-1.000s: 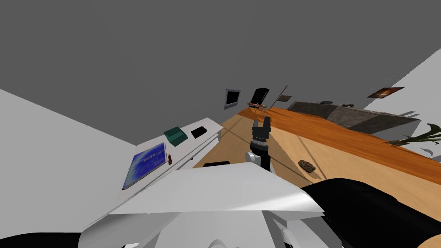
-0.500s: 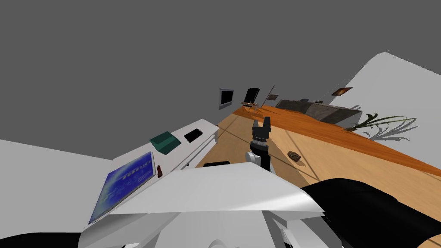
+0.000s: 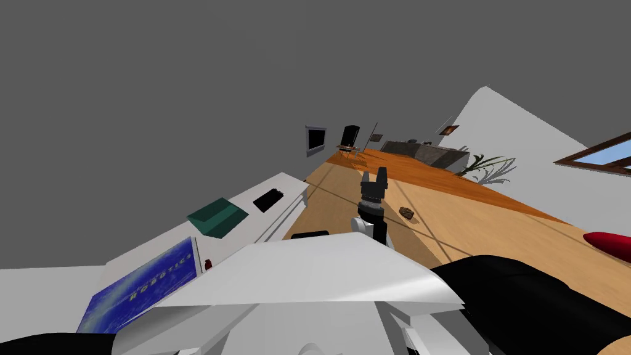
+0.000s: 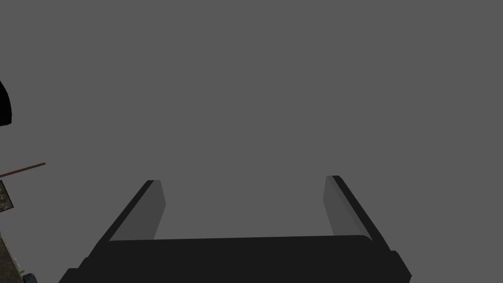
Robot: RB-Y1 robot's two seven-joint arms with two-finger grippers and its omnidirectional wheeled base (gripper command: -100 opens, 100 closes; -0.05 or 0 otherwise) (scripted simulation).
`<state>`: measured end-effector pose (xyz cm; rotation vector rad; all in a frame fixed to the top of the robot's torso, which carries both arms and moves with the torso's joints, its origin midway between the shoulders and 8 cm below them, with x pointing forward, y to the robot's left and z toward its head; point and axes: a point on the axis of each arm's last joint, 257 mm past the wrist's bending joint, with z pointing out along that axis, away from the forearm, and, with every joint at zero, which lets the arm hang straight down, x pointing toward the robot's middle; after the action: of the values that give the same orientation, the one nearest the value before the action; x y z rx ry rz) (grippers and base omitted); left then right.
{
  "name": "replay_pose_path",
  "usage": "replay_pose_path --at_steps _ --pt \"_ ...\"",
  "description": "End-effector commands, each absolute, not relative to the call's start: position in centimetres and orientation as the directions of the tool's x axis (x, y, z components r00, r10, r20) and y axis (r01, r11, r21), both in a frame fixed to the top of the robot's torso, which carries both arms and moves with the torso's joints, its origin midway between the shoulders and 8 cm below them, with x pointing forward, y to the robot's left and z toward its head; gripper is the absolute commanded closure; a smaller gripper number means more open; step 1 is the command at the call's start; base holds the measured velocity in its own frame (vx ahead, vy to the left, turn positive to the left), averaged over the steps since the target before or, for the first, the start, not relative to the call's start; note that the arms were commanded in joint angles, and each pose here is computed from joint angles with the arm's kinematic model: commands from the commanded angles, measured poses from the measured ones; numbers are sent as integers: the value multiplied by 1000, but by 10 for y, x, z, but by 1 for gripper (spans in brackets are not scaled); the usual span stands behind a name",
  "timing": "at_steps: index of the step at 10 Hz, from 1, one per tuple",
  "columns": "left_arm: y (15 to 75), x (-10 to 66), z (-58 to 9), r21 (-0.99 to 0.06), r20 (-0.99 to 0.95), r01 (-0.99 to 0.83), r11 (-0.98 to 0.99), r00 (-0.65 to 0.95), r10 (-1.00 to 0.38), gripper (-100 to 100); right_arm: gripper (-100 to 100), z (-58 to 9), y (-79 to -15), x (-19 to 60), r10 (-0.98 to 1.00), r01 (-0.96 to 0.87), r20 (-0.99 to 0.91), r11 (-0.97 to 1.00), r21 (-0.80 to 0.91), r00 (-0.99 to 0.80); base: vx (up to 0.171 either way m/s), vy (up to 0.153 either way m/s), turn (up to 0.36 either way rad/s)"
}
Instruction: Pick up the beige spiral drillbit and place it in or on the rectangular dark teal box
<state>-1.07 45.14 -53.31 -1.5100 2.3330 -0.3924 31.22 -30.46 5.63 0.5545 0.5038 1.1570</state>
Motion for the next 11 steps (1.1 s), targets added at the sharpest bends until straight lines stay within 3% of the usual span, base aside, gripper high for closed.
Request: replay_pose_path --at_steps 1,7,10,11 --pt "474 -30 -533 -350 -138 -840 414 -391 -910 -100 0 56 -305 312 943 -705 -86 299 643 322 51 20 -171" --pt "562 -85 -516 -161 -202 -878 451 -418 -886 -100 0 56 -305 312 943 -705 -86 299 643 322 69 59 -215" --pt "569 -86 -515 -151 -210 -879 453 -419 -883 -100 0 56 -305 312 943 -705 -86 300 643 322 61 108 -86" --pt "570 -87 -515 -149 -211 -879 453 -419 -883 0 0 56 -305 312 943 -705 -86 299 643 322 6 12 2"
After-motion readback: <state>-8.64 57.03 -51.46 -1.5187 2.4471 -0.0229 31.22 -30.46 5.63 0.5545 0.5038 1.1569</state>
